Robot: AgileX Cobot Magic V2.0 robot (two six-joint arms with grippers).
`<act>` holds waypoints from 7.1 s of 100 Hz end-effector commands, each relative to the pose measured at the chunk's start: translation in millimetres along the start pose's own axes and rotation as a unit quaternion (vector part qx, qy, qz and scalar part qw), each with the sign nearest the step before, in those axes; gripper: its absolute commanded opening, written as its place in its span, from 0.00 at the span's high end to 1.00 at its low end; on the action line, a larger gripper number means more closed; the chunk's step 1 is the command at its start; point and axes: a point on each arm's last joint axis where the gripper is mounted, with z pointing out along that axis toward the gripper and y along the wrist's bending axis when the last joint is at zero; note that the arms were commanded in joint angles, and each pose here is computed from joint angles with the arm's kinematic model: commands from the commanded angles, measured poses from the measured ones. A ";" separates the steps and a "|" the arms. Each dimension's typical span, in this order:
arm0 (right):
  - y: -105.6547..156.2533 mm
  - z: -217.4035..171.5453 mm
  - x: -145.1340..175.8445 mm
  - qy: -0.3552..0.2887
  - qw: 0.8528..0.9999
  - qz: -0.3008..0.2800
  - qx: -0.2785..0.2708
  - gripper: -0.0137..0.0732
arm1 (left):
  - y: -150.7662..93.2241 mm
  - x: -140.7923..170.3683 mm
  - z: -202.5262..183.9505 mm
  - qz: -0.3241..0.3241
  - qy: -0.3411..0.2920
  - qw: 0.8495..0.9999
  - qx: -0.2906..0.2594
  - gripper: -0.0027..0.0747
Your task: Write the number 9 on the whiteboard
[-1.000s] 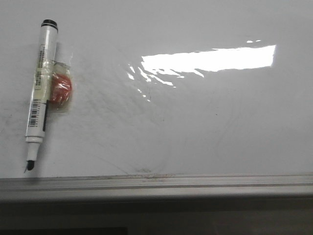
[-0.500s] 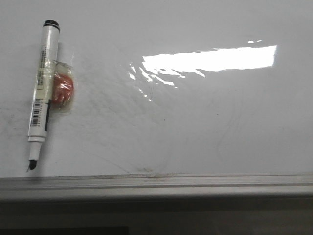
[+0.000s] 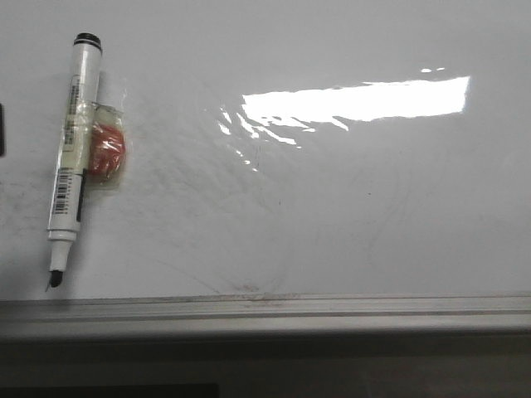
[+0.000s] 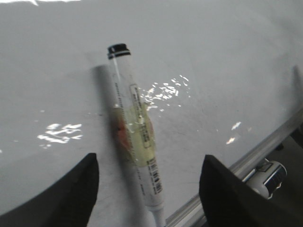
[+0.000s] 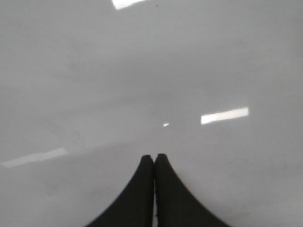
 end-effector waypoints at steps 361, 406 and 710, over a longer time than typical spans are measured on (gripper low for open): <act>203.2 62.9 -141.3 0.133 0.925 -0.228 -0.275 0.92 | -13.6 -53.8 -17.5 0.128 -0.151 0.980 0.029 0.58; 222.8 36.3 -93.7 0.239 0.879 -0.237 -0.339 0.92 | -17.6 -45.0 -4.5 0.137 -0.110 0.983 0.045 0.57; 232.0 7.2 -99.0 0.183 0.868 -0.227 -0.401 0.92 | -4.9 -24.9 17.6 -0.166 -0.047 0.984 -0.048 0.51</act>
